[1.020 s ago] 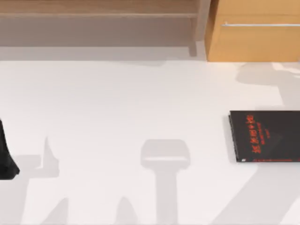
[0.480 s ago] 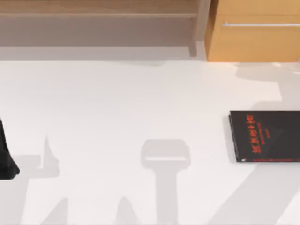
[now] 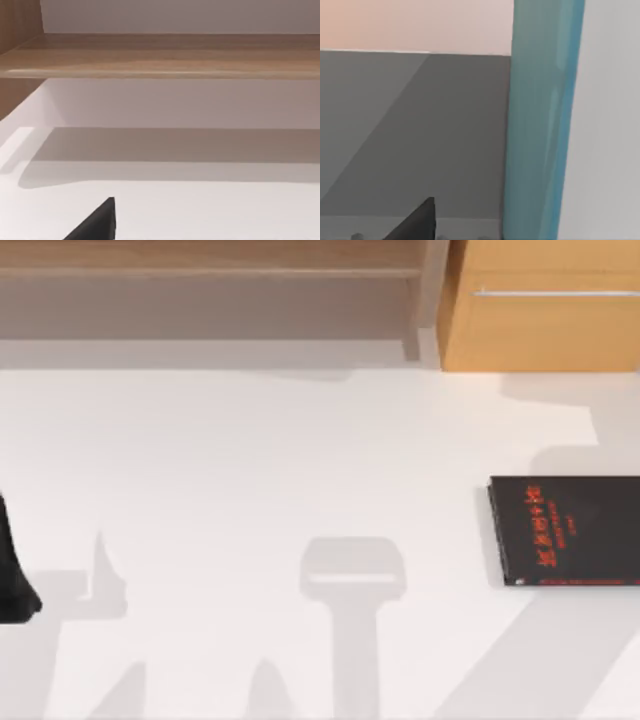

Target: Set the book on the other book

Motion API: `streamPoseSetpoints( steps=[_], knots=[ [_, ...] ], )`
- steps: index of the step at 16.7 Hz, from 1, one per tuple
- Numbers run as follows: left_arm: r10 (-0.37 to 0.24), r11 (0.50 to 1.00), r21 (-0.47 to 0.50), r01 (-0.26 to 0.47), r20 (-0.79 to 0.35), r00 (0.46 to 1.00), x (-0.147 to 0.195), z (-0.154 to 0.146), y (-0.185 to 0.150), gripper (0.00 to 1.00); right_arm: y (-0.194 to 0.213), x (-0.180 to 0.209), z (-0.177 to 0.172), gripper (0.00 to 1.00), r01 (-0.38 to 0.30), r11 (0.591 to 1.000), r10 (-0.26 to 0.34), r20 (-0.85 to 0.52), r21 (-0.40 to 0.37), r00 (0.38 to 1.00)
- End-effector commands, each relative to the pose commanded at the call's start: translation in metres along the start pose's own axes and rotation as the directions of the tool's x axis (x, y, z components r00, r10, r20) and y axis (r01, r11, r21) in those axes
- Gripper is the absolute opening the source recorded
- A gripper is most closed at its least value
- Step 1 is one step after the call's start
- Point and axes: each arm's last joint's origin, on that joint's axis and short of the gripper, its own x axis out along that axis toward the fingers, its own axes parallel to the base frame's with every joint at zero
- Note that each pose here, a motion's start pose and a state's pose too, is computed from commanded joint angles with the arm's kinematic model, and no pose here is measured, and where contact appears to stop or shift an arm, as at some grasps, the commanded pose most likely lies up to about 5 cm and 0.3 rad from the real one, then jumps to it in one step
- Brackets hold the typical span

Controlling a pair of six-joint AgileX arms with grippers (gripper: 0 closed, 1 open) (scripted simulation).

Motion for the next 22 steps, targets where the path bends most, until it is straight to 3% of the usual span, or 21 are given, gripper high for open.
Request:
streamPoseSetpoints(
  steps=[15, 22],
  knots=[
    [0.0, 1.0, 0.0, 0.0, 0.0, 1.0, 0.0, 0.0, 0.0, 1.0, -0.0012, 0.0058, -0.0006, 1.0, 0.002, 1.0, -0.002, -0.001, 0.0, 1.0],
    [0.0, 1.0, 0.0, 0.0, 0.0, 1.0, 0.0, 0.0, 0.0, 1.0, -0.0012, 0.0058, -0.0006, 0.47, 0.002, 1.0, -0.002, -0.001, 0.0, 1.0]
  ],
)
